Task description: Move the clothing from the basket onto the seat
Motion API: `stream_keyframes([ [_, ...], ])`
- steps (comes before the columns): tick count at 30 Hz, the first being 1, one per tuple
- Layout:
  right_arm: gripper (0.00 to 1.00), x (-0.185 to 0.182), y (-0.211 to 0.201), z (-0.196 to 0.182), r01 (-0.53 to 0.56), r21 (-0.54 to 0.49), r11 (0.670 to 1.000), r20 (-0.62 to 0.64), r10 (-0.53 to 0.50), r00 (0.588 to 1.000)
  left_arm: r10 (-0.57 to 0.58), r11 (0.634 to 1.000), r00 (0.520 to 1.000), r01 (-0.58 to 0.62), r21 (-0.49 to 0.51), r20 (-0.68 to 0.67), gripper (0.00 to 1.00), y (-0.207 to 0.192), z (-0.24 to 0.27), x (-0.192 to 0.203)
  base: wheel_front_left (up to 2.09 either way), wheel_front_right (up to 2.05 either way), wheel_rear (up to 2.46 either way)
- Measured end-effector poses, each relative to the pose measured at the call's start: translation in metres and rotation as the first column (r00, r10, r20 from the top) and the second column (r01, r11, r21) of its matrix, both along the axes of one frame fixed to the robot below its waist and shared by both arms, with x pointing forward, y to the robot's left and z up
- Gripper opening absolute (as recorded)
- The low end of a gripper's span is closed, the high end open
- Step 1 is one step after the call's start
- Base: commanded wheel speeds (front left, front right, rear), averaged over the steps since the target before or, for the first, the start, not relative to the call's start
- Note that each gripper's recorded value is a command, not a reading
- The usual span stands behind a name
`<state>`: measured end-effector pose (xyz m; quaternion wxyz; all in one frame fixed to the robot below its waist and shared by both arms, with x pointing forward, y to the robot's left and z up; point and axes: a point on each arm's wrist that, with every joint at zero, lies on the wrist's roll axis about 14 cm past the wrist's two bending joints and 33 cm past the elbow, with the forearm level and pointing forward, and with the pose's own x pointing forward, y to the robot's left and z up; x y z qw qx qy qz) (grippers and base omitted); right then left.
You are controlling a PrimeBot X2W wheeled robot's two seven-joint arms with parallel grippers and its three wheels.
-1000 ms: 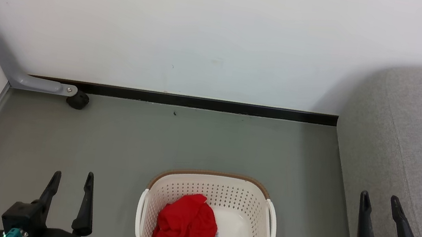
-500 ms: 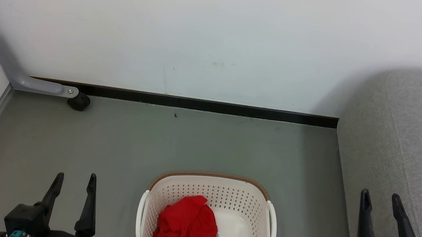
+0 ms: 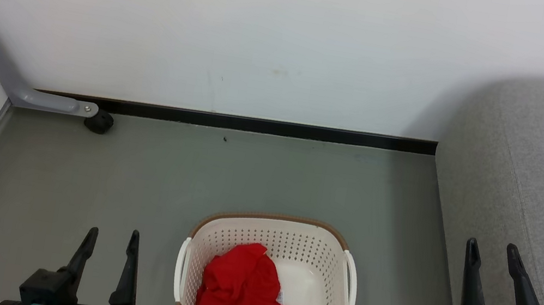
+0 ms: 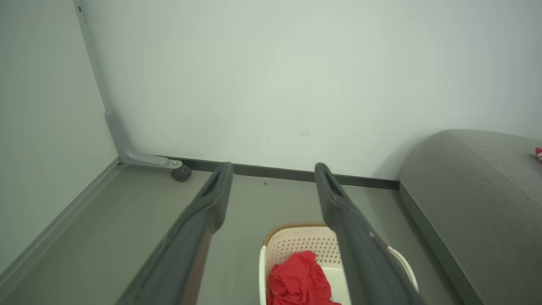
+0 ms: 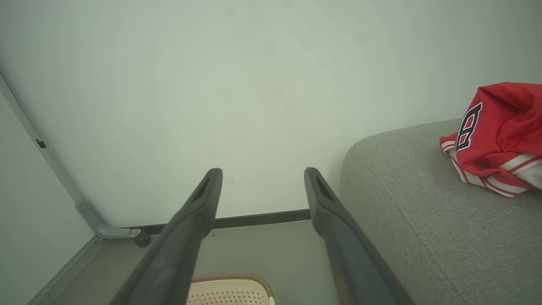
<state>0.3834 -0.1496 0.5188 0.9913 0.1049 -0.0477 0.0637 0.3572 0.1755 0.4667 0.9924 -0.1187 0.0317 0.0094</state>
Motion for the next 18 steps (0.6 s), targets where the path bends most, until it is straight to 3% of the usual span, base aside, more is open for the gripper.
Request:
stream_keyframes([
  [18,1.0,0.043,-0.002,-0.008,0.006,-0.003,1.0,-0.005,-0.006,1.0,-0.192,0.981,0.973,0.184,-0.068,-0.129,1.0,-0.06,-0.047,0.017,0.0,0.0,0.0],
])
